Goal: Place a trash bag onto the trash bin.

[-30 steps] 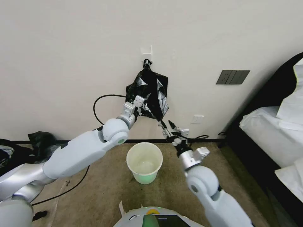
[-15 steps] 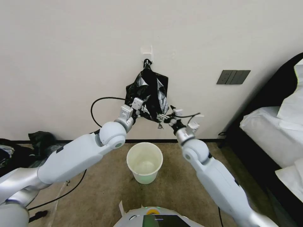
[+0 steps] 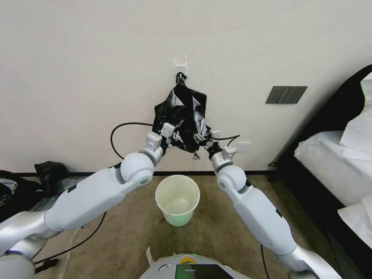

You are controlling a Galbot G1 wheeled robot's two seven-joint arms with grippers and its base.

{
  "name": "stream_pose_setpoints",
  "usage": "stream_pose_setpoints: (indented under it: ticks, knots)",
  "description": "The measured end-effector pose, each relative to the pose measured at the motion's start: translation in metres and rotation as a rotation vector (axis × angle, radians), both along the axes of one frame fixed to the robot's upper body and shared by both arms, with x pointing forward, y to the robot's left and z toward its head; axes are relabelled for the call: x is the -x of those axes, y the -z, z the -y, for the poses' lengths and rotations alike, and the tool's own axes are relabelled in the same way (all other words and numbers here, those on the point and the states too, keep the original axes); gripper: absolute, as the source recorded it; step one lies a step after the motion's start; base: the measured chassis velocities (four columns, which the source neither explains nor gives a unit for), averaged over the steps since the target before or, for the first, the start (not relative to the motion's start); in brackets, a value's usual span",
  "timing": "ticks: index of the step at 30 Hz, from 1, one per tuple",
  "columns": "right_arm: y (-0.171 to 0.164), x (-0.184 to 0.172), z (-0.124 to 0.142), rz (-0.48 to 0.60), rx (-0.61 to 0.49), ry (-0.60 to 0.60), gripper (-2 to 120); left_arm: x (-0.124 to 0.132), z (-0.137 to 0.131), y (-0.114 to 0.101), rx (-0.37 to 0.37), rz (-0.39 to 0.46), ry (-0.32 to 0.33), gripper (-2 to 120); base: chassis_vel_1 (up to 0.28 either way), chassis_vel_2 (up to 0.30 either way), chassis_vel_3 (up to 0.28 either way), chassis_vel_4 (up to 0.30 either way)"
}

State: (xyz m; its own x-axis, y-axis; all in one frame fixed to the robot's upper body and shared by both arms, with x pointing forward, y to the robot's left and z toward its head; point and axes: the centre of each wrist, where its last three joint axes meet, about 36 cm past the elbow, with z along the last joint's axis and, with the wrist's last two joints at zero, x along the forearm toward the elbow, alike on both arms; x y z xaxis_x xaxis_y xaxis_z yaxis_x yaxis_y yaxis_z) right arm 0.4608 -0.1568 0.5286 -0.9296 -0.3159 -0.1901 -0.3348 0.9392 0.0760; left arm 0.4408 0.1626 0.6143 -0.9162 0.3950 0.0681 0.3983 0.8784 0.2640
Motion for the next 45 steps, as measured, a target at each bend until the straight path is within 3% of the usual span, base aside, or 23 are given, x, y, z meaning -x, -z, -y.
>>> stream_pose_setpoints:
  ticks: [2, 16, 22, 24, 30, 35, 45]
  knots:
    - [0.001, 0.003, 0.001, 0.005, -0.004, 0.006, 44, 0.000, 0.000, 0.000, 0.001, -0.001, 0.001, 0, 0.000, 0.000, 0.000, 0.000]
    - [0.000, 0.010, 0.003, 0.017, 0.006, 0.008, 0, 0.000, 0.000, 0.001, 0.009, -0.002, 0.001, 0, 0.000, 0.000, 0.000, 0.000]
    - [-0.005, 0.030, 0.007, 0.020, -0.014, -0.023, 0, 0.009, -0.006, 0.002, 0.037, -0.009, -0.003, 0, 0.000, 0.000, 0.000, 0.000]
    - [-0.007, 0.062, 0.013, -0.006, -0.041, -0.052, 0, 0.038, -0.018, 0.011, 0.067, -0.037, -0.002, 0, 0.000, 0.000, 0.000, 0.000]
    - [0.001, 0.097, 0.022, -0.061, -0.056, -0.064, 0, 0.070, -0.032, 0.026, 0.061, -0.036, 0.002, 0, 0.000, 0.000, 0.000, 0.000]
    - [0.000, 0.129, 0.022, -0.092, -0.094, -0.072, 0, 0.091, -0.039, 0.013, 0.090, 0.004, 0.000, 0, 0.000, 0.000, 0.000, 0.000]
    - [-0.014, 0.156, 0.020, -0.148, -0.177, -0.081, 0, 0.109, -0.044, -0.010, 0.096, 0.063, 0.031, 0, 0.000, 0.000, 0.000, 0.000]
